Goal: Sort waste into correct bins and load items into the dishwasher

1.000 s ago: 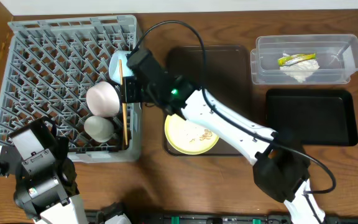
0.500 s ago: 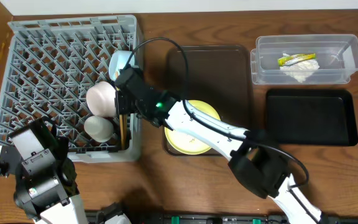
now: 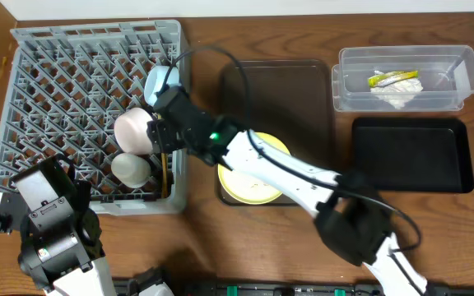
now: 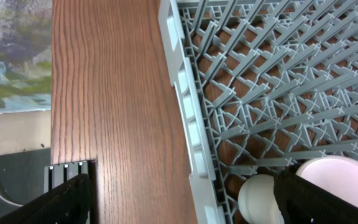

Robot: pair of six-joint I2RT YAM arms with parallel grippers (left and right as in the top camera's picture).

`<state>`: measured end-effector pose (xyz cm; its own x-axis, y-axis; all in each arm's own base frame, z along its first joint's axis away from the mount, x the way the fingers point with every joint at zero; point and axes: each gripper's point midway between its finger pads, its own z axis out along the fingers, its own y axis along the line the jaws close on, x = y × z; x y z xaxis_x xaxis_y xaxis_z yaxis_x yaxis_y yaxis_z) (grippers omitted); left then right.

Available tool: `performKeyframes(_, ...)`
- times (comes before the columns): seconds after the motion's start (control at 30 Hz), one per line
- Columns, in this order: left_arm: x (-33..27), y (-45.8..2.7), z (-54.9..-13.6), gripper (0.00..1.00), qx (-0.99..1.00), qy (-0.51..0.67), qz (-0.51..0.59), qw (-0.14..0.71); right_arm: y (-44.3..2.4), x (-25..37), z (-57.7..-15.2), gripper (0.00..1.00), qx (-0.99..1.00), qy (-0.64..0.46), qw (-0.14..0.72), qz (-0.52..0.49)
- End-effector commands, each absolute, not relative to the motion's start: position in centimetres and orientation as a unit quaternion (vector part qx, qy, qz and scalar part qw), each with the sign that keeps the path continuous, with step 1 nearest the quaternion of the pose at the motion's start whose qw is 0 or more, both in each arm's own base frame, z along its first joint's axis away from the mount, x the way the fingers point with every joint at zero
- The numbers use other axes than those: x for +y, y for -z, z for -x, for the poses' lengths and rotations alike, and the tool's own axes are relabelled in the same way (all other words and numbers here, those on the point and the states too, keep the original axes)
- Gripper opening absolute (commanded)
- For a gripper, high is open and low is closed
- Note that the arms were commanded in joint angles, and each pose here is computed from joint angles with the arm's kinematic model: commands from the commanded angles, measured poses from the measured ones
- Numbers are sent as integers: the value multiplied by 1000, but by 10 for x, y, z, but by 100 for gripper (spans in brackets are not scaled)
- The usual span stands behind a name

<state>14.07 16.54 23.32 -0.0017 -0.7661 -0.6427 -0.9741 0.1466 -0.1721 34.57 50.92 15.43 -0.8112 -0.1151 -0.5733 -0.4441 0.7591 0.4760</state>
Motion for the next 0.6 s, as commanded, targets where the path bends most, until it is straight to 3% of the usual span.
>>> performKeyframes(0.0,168,-239,-139,94,680,-169,637,322,-232,462,-378,77,884,-285,349,128)
performKeyframes(0.07,168,-239,-139,94,680,-168,637,322,-240,433,-388,81,891,-250,359,125)
performKeyframes(0.13,168,-239,-139,94,680,-168,637,322,-236,391,-400,96,909,-196,351,107)
performKeyframes(0.17,168,-239,-139,94,680,-168,637,322,-230,377,-403,99,918,-180,340,100)
performKeyframes(0.4,168,-239,-139,94,680,-168,637,322,-178,319,-391,99,965,-133,211,82)
performKeyframes(0.57,168,-239,-139,94,680,-168,637,322,-143,338,-359,96,963,-166,134,166)
